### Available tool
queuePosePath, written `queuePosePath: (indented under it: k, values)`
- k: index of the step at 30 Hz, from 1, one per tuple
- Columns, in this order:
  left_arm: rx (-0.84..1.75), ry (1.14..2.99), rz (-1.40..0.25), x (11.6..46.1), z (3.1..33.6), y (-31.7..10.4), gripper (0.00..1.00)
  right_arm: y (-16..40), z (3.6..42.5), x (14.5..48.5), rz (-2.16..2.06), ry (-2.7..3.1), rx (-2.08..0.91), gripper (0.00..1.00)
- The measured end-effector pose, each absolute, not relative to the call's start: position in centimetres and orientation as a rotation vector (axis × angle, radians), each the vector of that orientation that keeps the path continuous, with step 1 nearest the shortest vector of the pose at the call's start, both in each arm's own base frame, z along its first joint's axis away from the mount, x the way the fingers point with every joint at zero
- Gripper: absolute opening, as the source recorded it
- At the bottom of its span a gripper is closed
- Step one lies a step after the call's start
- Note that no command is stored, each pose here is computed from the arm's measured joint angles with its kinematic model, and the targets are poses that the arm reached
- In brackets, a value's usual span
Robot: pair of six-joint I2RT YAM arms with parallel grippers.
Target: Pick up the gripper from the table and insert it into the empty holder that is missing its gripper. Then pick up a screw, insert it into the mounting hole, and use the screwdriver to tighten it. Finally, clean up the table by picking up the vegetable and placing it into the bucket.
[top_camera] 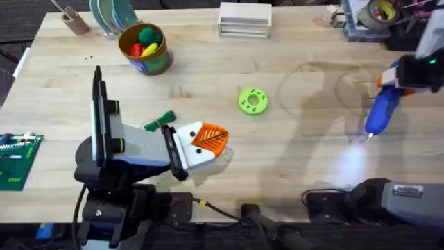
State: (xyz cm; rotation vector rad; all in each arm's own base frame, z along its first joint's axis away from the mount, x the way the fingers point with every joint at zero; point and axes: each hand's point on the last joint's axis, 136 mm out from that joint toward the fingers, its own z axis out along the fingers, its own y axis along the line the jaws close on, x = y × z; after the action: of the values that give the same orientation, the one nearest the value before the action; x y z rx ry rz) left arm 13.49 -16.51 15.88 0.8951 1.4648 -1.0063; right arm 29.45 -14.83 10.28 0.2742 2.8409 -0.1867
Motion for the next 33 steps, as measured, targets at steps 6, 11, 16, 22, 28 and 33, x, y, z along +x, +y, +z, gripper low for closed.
queuePosePath:
  k: [6, 11, 16, 22, 28, 33]
  values:
    - [0.895, 1.465, -1.006, 13.5, 15.9, -16.5, 0.017, -13.8, 15.7, 29.8, -0.203, 2.661, 0.233, 0.03]
    - [0.895, 1.465, -1.006, 13.5, 15.9, -16.5, 0.017, -10.6, 19.8, 31.2, -0.108, 2.49, 0.109, 0.03]
    - [0.895, 1.465, -1.006, 13.5, 15.9, -16.5, 0.017, -6.8, 23.5, 32.6, -0.028, 2.331, -0.045, 0.03]
    - [0.895, 1.465, -1.006, 13.5, 15.9, -16.5, 0.017, -1.3, 28.4, 32.3, 0.03, 2.142, -0.234, 0.029]
    - [0.895, 1.465, -1.006, 13.5, 15.9, -16.5, 0.017, 2.7, 32.3, 30.4, 0.132, 1.941, -0.261, 0.029]
    - [0.895, 1.465, -1.006, 13.5, 15.9, -16.5, 0.017, 7.8, 34.5, 28.6, 0.319, 1.696, -0.331, 0.029]
